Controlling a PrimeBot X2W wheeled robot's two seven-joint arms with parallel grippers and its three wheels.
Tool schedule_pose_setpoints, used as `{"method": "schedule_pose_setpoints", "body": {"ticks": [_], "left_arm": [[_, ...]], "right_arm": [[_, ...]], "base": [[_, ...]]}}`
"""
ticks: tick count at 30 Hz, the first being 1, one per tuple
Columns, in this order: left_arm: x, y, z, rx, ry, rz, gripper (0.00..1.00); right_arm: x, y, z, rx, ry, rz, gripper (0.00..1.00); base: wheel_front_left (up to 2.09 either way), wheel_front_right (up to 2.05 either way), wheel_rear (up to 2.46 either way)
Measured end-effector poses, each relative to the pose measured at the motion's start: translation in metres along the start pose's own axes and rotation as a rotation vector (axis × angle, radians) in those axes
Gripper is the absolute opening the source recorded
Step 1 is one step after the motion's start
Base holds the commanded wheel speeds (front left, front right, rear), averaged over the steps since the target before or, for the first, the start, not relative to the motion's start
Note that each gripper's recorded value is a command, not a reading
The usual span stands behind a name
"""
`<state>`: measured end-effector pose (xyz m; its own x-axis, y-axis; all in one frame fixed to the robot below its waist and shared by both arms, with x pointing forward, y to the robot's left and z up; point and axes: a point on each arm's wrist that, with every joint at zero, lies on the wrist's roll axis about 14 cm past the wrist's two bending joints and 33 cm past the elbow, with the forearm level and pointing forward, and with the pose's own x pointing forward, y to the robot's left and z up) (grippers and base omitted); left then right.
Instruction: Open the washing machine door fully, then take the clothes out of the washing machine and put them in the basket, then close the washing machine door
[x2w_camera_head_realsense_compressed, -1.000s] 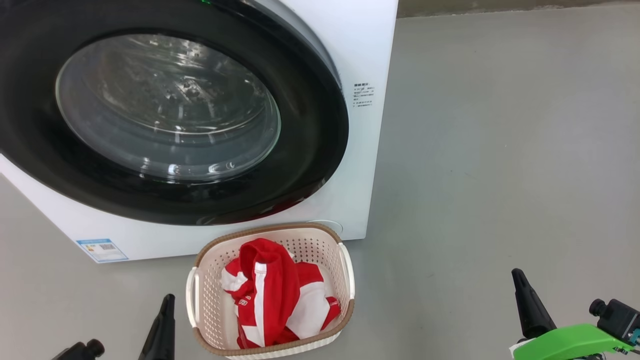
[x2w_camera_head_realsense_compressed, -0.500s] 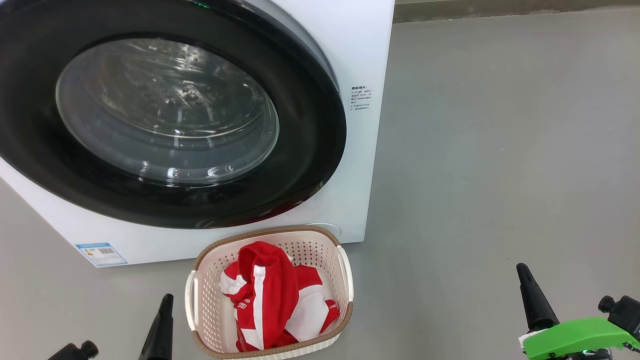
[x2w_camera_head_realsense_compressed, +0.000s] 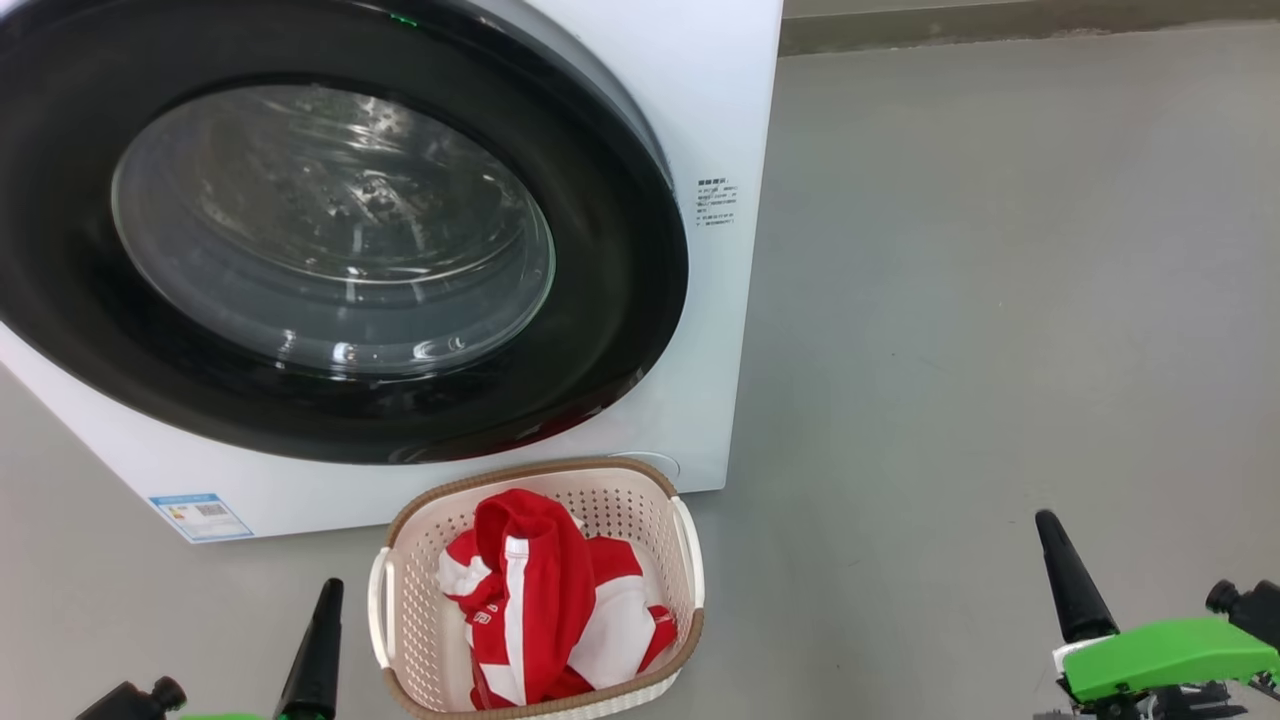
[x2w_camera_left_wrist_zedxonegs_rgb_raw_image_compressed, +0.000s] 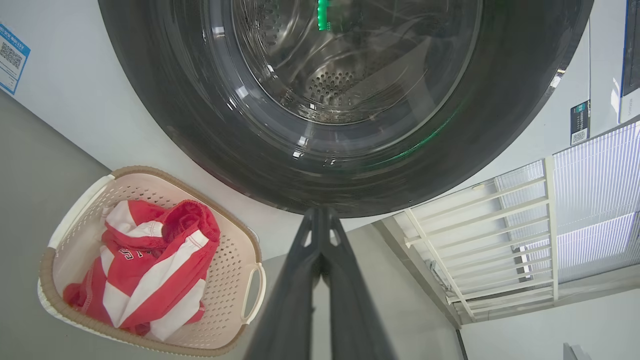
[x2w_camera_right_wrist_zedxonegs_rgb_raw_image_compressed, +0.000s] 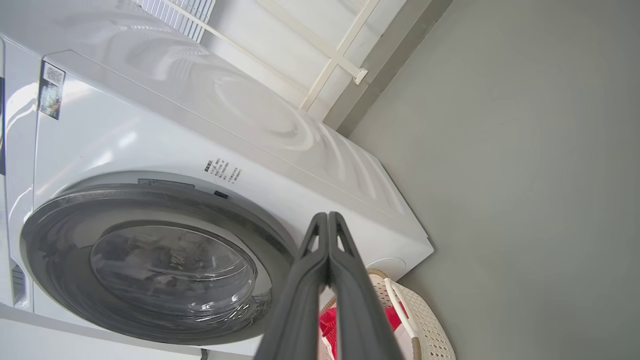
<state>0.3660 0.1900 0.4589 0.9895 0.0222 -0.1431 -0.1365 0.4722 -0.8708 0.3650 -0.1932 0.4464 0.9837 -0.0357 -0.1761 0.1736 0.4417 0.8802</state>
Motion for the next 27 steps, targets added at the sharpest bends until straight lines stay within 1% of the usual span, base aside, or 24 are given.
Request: {"method": "schedule_pose_setpoints", "body": {"ticks": [3, 7, 18, 27], "left_arm": [[0.0, 0.0, 0.0, -0.032, 0.003, 0.0, 0.0], [0.0, 0.0, 0.0, -0.061, 0.005, 0.0, 0.0], [0.001, -0.004, 0.002, -0.171, 0.01, -0.009, 0.0], [0.004, -0.011, 0.004, -0.268, 0.014, -0.03, 0.0]], "right_arm": [[0.0, 0.001, 0.001, 0.034, -0.001, 0.003, 0.0], [0.0, 0.001, 0.001, 0.053, 0.003, 0.003, 0.0], [-0.002, 0.002, 0.006, 0.167, -0.005, 0.005, 0.0], [0.002, 0.011, 0.013, 0.249, -0.009, 0.035, 0.0]], "base": [[0.0, 0.0, 0.0], [0.0, 0.0, 0.0], [0.0, 0.0, 0.0], [0.0, 0.0, 0.0]]}}
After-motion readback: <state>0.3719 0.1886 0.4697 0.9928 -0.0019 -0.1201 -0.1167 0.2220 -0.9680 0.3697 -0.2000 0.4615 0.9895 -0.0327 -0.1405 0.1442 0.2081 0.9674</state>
